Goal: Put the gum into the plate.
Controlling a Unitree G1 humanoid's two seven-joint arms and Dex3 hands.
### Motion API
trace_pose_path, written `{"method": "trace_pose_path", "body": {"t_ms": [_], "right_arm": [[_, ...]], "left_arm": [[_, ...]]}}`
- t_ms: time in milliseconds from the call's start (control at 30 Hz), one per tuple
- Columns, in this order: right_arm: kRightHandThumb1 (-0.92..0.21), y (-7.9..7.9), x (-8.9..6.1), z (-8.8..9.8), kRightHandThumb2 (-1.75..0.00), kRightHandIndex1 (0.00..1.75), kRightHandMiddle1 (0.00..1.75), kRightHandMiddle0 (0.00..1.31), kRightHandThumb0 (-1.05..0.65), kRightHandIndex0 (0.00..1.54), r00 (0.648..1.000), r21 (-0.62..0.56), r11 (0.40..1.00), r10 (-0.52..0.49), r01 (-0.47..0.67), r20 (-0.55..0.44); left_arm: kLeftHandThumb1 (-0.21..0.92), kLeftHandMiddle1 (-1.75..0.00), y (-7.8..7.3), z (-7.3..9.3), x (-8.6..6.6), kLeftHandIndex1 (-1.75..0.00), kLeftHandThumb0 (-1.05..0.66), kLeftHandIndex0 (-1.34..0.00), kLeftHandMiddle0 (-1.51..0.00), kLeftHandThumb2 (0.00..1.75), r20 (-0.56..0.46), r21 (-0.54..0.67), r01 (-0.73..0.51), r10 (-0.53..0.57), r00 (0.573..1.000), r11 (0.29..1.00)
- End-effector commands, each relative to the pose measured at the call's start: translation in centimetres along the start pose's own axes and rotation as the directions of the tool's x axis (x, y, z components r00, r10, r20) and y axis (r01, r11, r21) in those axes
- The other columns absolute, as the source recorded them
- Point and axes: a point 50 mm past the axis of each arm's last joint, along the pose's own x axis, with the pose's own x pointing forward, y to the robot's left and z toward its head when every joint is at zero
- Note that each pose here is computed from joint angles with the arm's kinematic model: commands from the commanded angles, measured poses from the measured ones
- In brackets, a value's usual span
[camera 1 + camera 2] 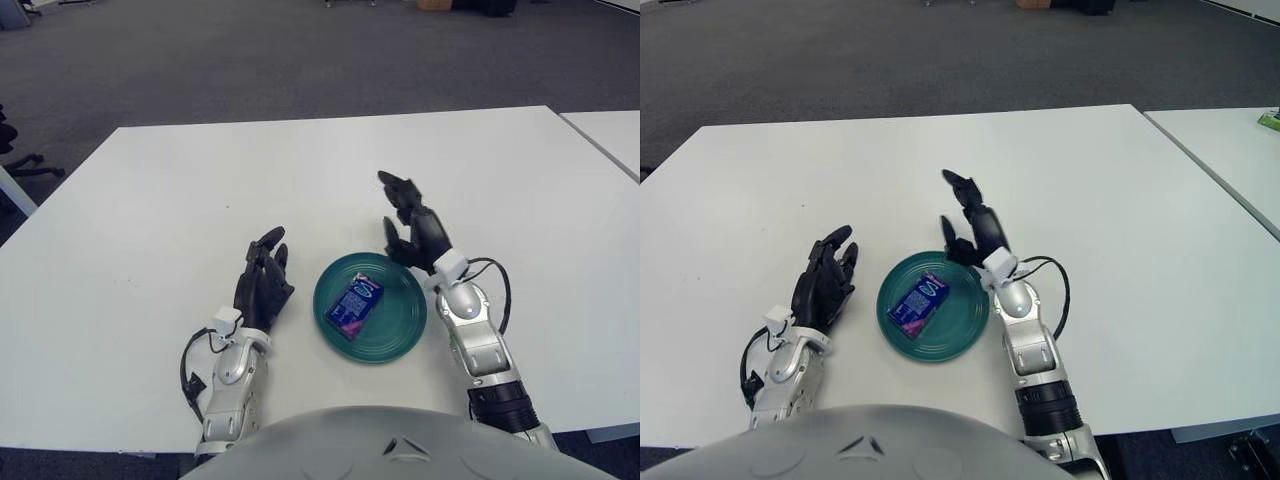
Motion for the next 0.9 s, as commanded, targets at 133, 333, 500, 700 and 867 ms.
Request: {"method": "trace_pose_path", "body": {"t_ms": [133,333,500,700,867], "right_arm": [[-0.92,-2.6,-0.3,0.3,-0.92,0.03,0.68,0.0,-0.89,0.24,0.993,0.098,0.989,-0.111,0.115,-0.043],[-0.92,-4.4,-1.5,-0.2,-0.92,0.03,0.67,0.0,-0.87,0.24,0.987,0.093,0.986,-0.135,0.142,-0.083],[-0.92,-5.4,-3.0,-1.1,-0.9,0.03,0.68,0.0,-0.86,0.27,0.978,0.087,0.982,-0.154,0.167,-0.141],[-0.92,-5.6,-6.2,-3.4,-0.89,0.04,0.7,0.0,-0.83,0.31,0.951,0.064,0.977,-0.182,0.204,-0.248],[-0.92,-5.4,-7.4,-4.5,-0.89,0.05,0.71,0.0,-0.78,0.34,0.931,0.046,0.974,-0.196,0.22,-0.308]], "left_arm": [[0.92,-0.05,-0.3,0.2,0.0,-0.98,-0.96,-0.14,-0.36,0.97,0.0,-0.009,-0.002,0.002,1.0,1.0],[0.92,-0.04,-0.3,0.2,-0.1,-0.98,-0.95,-0.15,-0.37,0.98,-0.001,-0.011,-0.006,0.006,1.0,1.0],[0.92,-0.04,-0.3,0.1,-0.2,-0.98,-0.94,-0.15,-0.38,0.98,-0.002,-0.003,-0.012,0.012,1.0,1.0],[0.92,-0.06,0.0,0.2,-0.4,-0.98,-0.92,-0.15,-0.42,0.97,-0.007,0.02,-0.019,0.019,1.0,1.0],[0.92,-0.11,0.1,0.1,-0.5,-1.01,-0.9,-0.19,-0.52,0.96,-0.014,0.038,-0.043,0.044,0.999,0.998]]}}
